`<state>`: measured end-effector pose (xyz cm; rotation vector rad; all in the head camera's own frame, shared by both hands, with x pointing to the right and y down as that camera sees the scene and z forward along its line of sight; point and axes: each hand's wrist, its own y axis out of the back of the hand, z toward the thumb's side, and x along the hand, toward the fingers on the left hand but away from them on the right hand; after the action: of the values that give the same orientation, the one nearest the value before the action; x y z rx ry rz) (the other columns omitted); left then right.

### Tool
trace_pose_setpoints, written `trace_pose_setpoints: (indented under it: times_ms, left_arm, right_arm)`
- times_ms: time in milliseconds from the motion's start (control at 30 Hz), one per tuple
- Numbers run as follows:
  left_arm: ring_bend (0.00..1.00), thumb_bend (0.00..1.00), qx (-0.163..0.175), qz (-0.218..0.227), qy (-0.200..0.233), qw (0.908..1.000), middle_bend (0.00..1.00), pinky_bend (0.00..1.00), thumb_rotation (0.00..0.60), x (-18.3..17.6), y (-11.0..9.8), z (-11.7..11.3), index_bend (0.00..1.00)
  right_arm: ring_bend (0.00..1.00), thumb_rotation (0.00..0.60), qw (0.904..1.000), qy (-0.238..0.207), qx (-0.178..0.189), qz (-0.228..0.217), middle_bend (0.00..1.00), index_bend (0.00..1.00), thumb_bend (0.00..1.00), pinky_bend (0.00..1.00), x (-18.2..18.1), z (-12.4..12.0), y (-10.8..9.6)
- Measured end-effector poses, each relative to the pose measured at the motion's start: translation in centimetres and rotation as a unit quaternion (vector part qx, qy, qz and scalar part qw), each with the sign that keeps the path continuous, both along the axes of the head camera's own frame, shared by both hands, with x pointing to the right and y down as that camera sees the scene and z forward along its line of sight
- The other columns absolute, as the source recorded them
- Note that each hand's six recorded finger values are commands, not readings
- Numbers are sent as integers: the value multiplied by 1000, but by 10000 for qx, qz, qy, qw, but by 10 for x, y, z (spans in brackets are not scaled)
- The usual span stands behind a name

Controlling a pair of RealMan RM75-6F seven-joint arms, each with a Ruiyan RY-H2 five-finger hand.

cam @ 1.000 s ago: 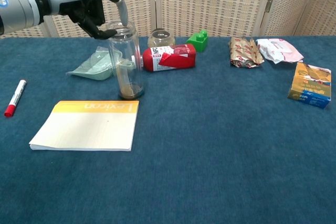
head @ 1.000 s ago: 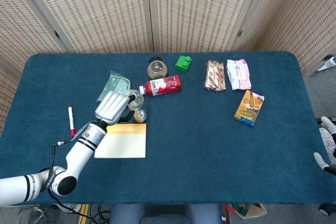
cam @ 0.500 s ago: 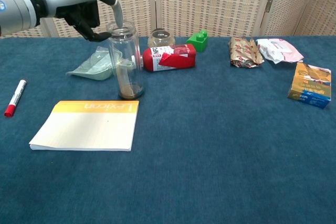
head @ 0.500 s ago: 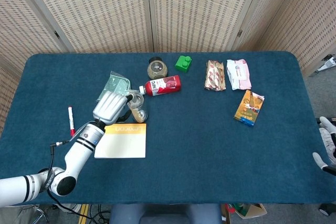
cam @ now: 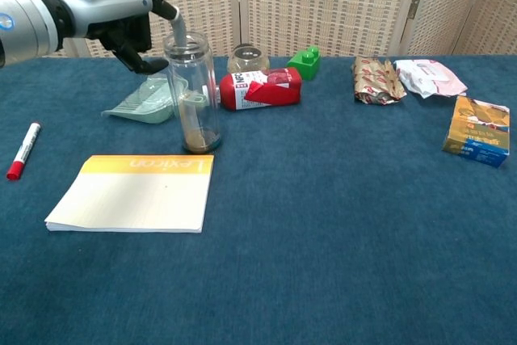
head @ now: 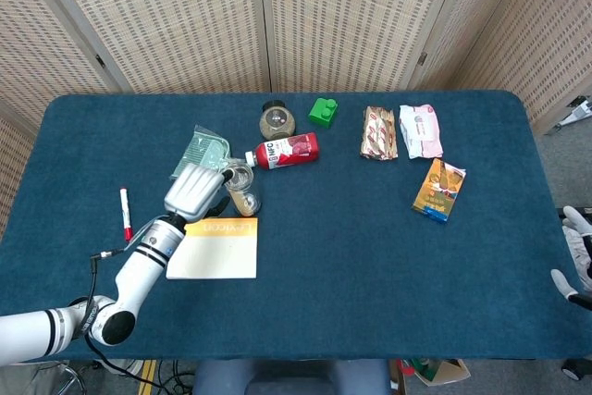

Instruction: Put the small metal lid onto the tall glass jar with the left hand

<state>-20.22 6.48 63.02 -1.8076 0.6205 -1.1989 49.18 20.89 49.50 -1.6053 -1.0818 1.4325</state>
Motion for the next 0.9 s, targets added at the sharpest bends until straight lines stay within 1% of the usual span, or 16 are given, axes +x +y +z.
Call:
trace_pose_setpoints:
  times_ms: [900]
  left_arm:
    - [1000, 424, -85, 56, -46, 9999, 1000, 1000, 600, 5, 6, 8, 369]
  right_arm:
    - [79, 600, 10000, 8, 4, 20, 219, 20, 305, 235, 2, 0, 1]
